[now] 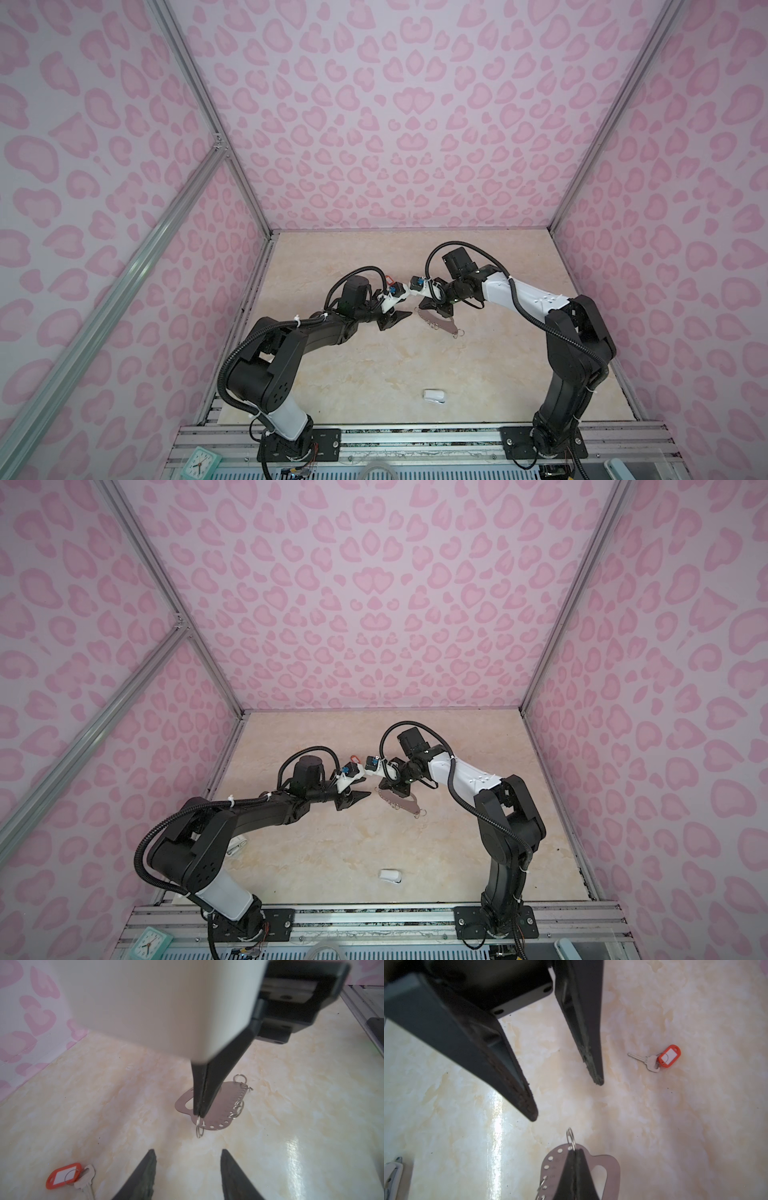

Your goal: Put the keys on the keyring

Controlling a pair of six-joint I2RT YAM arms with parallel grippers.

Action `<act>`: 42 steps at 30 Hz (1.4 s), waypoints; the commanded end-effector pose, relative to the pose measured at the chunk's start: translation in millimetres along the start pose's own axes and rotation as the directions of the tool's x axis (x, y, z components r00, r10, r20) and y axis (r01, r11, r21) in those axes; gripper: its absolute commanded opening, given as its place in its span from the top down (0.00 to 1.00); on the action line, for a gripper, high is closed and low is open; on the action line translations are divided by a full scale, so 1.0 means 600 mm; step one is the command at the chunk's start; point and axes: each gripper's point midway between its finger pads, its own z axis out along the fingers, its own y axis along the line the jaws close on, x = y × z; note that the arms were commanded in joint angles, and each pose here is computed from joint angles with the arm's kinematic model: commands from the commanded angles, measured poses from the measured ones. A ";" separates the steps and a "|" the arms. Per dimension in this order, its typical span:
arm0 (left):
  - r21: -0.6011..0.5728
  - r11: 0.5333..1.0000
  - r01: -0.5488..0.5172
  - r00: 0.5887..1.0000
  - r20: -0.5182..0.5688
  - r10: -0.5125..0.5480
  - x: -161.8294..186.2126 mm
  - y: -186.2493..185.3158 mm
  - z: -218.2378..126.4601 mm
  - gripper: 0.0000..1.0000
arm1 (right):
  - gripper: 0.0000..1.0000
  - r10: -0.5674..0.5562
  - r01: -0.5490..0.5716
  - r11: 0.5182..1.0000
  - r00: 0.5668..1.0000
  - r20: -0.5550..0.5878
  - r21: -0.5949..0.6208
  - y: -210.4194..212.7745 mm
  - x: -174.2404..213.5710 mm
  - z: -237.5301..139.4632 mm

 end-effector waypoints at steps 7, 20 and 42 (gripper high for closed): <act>-0.026 0.999 -0.030 1.000 -0.001 0.030 -0.012 0.008 0.019 0.53 | 1.00 -0.028 0.028 0.999 0.999 0.042 -0.015 0.014 -0.011 -0.008; 0.010 1.000 -0.004 0.999 0.051 0.004 -0.030 -0.012 0.016 0.54 | 1.00 0.009 -0.009 1.000 0.991 0.134 0.002 0.013 -0.015 -0.032; 0.086 0.996 0.002 0.989 0.144 -0.014 -0.053 -0.048 0.015 0.58 | 1.00 0.011 -0.015 1.000 0.978 0.209 0.019 0.026 -0.016 -0.055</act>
